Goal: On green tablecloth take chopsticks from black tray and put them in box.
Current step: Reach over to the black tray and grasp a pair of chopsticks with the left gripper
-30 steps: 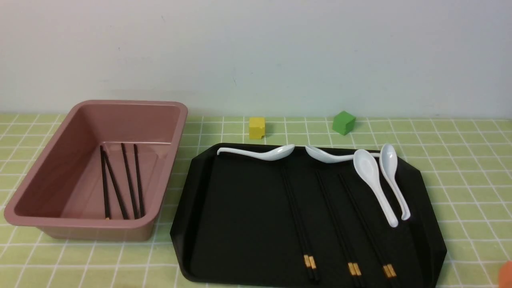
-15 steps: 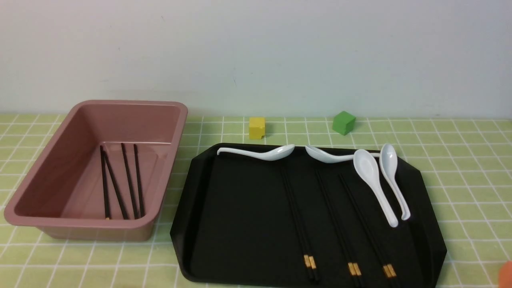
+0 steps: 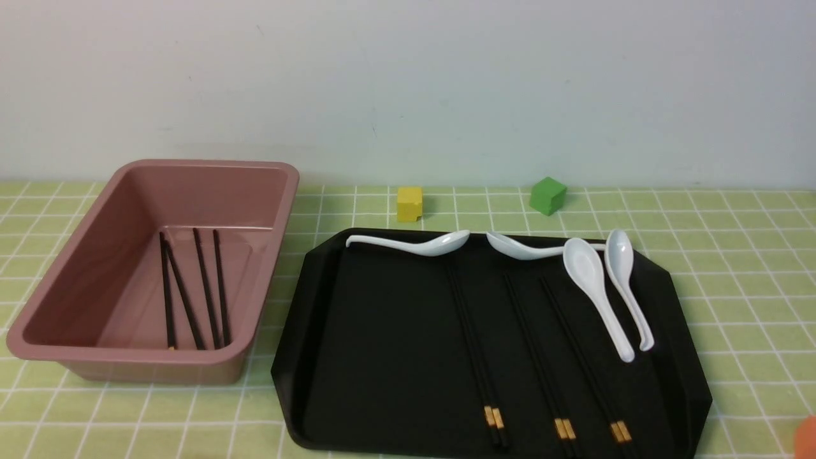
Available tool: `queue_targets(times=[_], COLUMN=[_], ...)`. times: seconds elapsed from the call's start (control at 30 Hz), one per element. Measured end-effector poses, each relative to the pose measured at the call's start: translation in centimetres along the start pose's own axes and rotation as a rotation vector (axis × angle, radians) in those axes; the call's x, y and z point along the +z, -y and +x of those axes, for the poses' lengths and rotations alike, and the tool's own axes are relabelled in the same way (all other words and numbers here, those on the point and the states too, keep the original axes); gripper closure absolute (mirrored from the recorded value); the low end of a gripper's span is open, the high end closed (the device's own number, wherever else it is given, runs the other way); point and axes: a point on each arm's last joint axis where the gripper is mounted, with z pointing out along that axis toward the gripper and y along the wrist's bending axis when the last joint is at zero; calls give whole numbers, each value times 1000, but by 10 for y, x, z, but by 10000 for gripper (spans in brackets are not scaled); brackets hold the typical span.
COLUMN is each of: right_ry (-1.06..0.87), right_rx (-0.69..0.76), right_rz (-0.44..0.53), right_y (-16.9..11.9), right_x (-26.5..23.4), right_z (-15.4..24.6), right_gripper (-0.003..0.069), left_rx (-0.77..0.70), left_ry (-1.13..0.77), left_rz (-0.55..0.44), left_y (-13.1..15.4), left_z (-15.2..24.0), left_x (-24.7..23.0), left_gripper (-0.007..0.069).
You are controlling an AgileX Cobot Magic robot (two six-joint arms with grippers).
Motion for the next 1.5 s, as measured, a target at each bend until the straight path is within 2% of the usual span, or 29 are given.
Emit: queue_targets(times=[0.4,0.47,0.57,0.6,0.67,0.7,0.73,0.8,0.97,1.03,1.17,1.23,1.3,1.4,1.43,1.47,1.5], right_ry=[0,0,0,0,0,0,0,0,0,0,0,0,0,0,0,0,0], right_rx=[0,0,0,0,0,0,0,0,0,0,0,0,0,0,0,0,0], right_rz=[0,0,0,0,0,0,0,0,0,0,0,0,0,0,0,0,0], right_y=[0,0,0,0,0,0,0,0,0,0,0,0,0,0,0,0,0], right_x=[0,0,0,0,0,0,0,0,0,0,0,0,0,0,0,0,0], right_z=[0,0,0,0,0,0,0,0,0,0,0,0,0,0,0,0,0], right_gripper=[419,419,419,419,419,419,419,419,419,419,419,419,419,419,419,419,419], left_rx=[-20,-114,-447,-640,-757,-891,-963,-1066,-1166,-1160,-1003,-920,-820,-686,-597,-581,-510], left_ry=[14,8,-24,-45,-58,-70,-74,-71,-33,-26,116,150,94,-121,-296,-333,-496], left_rz=[11,32,102,140,166,197,216,248,285,295,410,421,381,253,157,127,33], left_y=[1,3,9,13,16,18,20,21,22,23,40,48,58,69,74,73,74], left_z=[-1,-1,0,0,-1,-2,-3,-6,-11,-15,-63,-87,-105,-120,-123,-123,-126], left_x=[0,0,0,-1,-1,-2,-2,-3,-4,-5,-30,-39,-38,-18,-6,0,14], left_gripper=[578,575,575,575,575,575,575,573,570,574,638,638,638,638,638,638,638])
